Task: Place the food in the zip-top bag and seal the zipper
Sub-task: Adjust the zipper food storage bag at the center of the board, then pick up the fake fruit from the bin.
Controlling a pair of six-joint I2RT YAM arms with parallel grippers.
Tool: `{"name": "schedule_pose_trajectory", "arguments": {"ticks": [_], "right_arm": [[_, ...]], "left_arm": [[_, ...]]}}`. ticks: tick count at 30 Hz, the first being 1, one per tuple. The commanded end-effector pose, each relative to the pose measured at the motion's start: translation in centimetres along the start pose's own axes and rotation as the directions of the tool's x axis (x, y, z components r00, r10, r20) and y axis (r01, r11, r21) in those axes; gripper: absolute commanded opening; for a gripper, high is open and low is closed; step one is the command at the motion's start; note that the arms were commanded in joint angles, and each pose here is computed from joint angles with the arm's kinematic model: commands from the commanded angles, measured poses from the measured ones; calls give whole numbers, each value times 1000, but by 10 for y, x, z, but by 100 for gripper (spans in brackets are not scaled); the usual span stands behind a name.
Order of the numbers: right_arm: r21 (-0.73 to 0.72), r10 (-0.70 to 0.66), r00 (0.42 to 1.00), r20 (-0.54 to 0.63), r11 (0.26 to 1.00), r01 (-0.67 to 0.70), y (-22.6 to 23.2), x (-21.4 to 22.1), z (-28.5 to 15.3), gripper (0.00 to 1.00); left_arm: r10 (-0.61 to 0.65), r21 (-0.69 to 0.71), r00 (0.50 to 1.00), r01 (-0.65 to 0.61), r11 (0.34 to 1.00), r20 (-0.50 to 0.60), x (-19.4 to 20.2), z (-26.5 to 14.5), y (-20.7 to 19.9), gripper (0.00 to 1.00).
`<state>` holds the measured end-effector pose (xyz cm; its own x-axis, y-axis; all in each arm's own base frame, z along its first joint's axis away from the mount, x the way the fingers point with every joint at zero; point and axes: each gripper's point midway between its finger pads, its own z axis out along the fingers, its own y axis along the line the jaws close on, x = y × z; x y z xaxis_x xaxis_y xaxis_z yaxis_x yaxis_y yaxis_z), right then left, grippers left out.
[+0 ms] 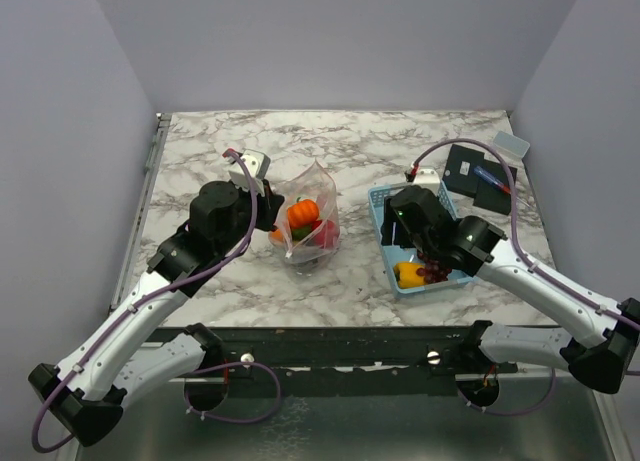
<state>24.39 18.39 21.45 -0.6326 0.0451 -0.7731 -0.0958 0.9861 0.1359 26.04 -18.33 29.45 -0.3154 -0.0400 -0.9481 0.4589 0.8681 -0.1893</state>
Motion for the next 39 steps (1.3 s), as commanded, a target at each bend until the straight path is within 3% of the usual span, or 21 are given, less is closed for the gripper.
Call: {"name": "schedule_pose_trajectory", "arguments": {"ticks": [1, 9, 11, 13, 23, 32, 39], "right_arm": [[123, 3, 999, -39, 992, 2, -30, 21, 12, 69], [240, 61, 989, -138, 970, -27, -64, 51, 38, 73], [277, 81, 985, -154, 960, -36, -73, 57, 43, 82], [314, 108, 980, -165, 948, -51, -82, 61, 48, 84], [394, 225, 951, -212, 910, -128, -122, 87, 72, 88], [457, 269, 925, -268, 881, -124, -138, 117, 84, 88], [473, 288, 916, -279, 871, -130, -141, 132, 90, 75]], "left_arm": [[3, 32, 1000, -3, 999, 17, -1, -1, -3, 0], [5, 33, 1000, -6, 999, 12, 2, -1, -3, 0], [5, 37, 1000, -6, 999, 10, 3, -1, -3, 0], [5, 39, 1000, -5, 999, 10, 2, -1, -3, 0], [6, 46, 1000, -7, 999, 8, 3, -1, -4, 0], [12, 46, 1000, -12, 999, 5, 5, -1, -4, 0], [10, 48, 1000, -11, 999, 5, 5, -1, -4, 0]]}}
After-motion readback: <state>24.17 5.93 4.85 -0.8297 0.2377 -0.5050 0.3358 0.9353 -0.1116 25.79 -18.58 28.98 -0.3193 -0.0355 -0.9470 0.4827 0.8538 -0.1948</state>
